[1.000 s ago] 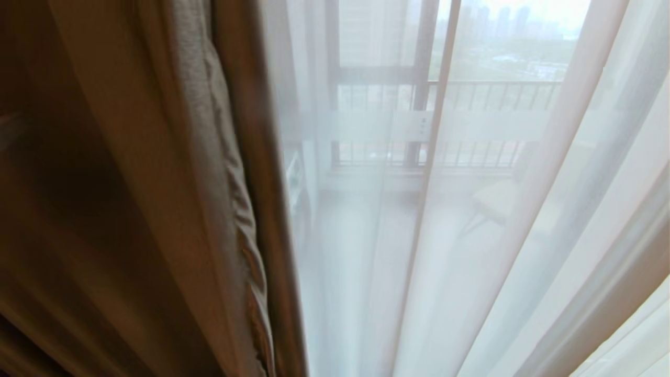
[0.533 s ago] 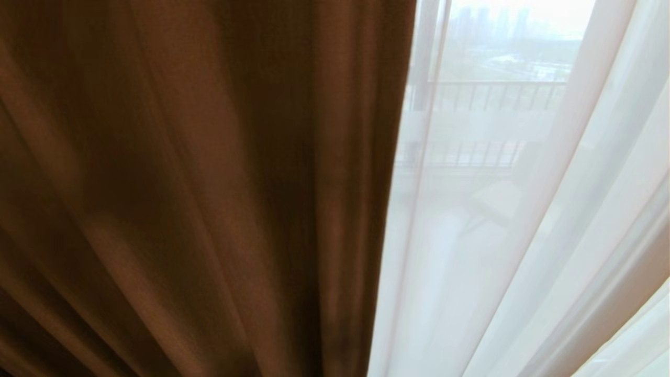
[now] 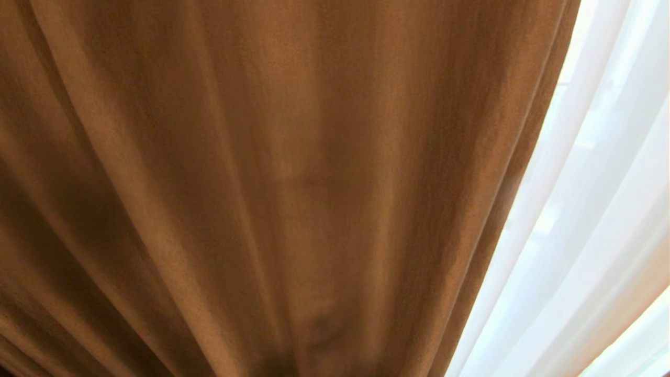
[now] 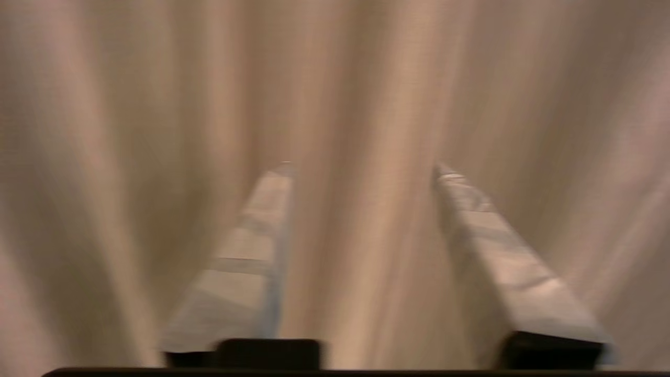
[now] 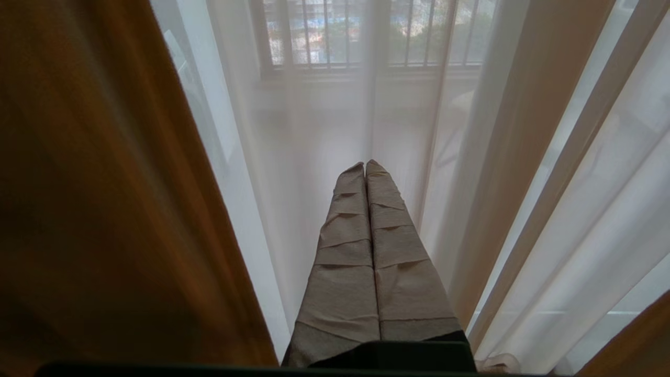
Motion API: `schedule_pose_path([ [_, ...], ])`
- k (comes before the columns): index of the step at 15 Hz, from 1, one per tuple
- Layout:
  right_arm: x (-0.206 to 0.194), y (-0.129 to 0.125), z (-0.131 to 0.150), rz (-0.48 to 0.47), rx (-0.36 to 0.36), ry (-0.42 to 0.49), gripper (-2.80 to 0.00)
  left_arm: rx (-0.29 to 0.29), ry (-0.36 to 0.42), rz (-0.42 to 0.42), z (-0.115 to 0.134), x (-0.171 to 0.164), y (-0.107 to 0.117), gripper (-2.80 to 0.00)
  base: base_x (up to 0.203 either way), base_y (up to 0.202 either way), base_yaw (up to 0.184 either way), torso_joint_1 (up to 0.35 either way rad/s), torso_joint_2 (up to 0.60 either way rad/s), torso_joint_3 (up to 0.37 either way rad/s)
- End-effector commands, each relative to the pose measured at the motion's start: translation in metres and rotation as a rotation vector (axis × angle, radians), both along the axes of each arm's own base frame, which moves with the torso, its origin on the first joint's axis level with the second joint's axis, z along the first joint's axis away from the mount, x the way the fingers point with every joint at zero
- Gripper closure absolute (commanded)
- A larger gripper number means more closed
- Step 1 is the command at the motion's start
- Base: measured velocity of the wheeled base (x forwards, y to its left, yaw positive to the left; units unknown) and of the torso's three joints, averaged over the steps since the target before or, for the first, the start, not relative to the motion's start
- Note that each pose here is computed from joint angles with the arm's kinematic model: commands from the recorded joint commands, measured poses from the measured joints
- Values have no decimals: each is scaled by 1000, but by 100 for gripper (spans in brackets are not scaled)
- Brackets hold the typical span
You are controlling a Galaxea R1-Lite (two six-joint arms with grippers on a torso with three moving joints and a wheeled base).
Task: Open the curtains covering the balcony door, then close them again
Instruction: Close the outer curtains on both sides
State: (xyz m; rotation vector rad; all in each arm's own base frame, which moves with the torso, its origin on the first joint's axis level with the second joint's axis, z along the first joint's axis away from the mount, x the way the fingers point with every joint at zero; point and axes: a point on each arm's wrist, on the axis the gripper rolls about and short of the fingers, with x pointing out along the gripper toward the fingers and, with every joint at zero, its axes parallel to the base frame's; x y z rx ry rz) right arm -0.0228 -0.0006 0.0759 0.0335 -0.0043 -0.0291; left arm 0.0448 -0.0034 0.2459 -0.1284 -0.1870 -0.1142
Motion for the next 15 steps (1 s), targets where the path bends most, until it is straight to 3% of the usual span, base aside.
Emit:
schedule_pose_path([
  [1,0,0,0,0,0,-1,0,-1,4,-1,-4,-2,0,0,0,0,0,0,0,0],
  [6,0,0,0,0,0,-1,0,-3,-1,9,-22,-16,1,0,0,0,0,0,0,0],
  [9,0,0,0,0,0,-1,0,2,66,14,-39,-31,2,0,0,0,0,0,0,0],
  [12,0,0,0,0,0,-1,0,8,110,13,-66,-54,3,0,0,0,0,0,0,0],
  [15,0,0,0,0,0,-1,0,23,101,43,-105,-76,3,0,0,0,0,0,0,0],
])
